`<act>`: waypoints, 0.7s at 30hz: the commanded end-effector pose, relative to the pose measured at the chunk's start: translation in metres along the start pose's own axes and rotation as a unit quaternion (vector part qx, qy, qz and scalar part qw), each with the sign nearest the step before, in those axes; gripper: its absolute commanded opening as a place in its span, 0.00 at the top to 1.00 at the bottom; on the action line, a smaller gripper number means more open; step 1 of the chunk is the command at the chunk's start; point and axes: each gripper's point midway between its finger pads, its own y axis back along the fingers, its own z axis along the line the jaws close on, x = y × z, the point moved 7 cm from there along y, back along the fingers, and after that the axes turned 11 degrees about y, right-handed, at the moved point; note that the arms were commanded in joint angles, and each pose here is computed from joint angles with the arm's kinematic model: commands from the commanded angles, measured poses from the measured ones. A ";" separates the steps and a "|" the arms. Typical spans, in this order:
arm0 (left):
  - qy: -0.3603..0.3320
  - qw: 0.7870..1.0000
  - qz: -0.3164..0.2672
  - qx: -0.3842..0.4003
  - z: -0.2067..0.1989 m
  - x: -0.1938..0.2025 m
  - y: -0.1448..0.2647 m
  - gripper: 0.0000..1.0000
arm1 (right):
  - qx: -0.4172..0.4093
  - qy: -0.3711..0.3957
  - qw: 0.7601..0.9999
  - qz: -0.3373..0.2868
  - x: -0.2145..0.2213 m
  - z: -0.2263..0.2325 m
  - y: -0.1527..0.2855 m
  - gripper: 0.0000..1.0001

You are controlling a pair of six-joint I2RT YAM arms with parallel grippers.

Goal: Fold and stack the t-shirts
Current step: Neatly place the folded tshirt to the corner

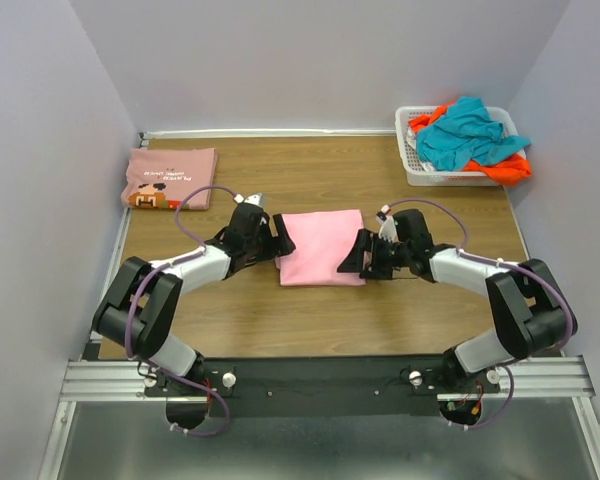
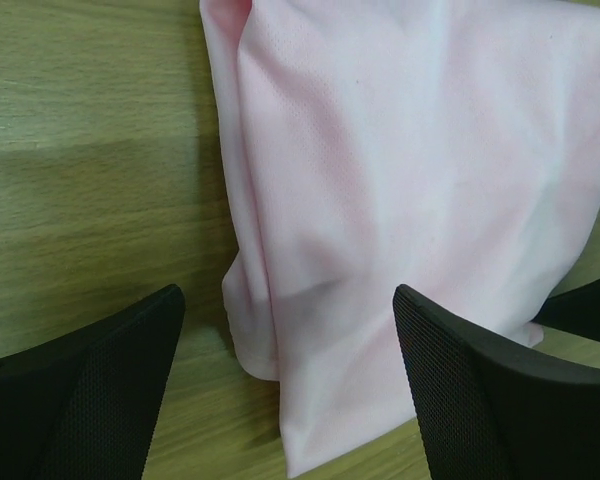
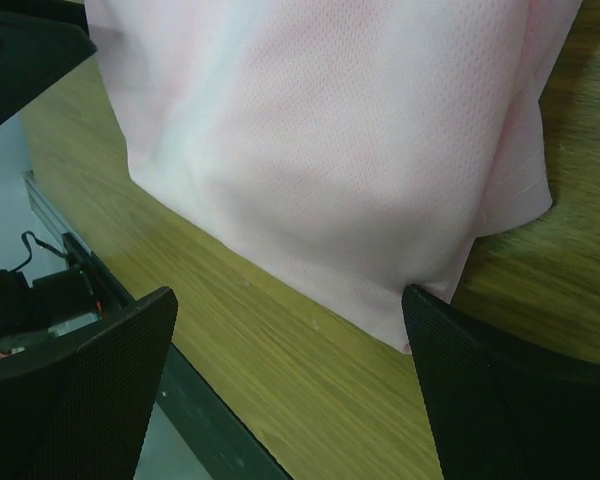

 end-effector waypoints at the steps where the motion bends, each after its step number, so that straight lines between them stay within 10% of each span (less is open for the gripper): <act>1: -0.007 1.000 0.001 -0.019 0.003 -0.003 -0.006 0.11 | 0.014 0.017 0.999 -0.029 -0.007 0.008 0.013 0.00; 13: -0.024 0.994 0.017 -0.102 0.006 0.017 -0.028 0.35 | 0.152 0.017 0.957 -0.247 -0.035 0.022 0.089 0.00; 19: -0.030 0.990 0.025 -0.139 0.005 0.023 -0.043 0.99 | 0.226 0.009 0.925 -0.305 -0.036 0.012 0.113 0.00; 21: -0.036 0.988 0.018 -0.150 -0.001 0.016 -0.044 1.00 | 0.248 0.007 0.917 -0.313 -0.034 0.007 0.117 0.00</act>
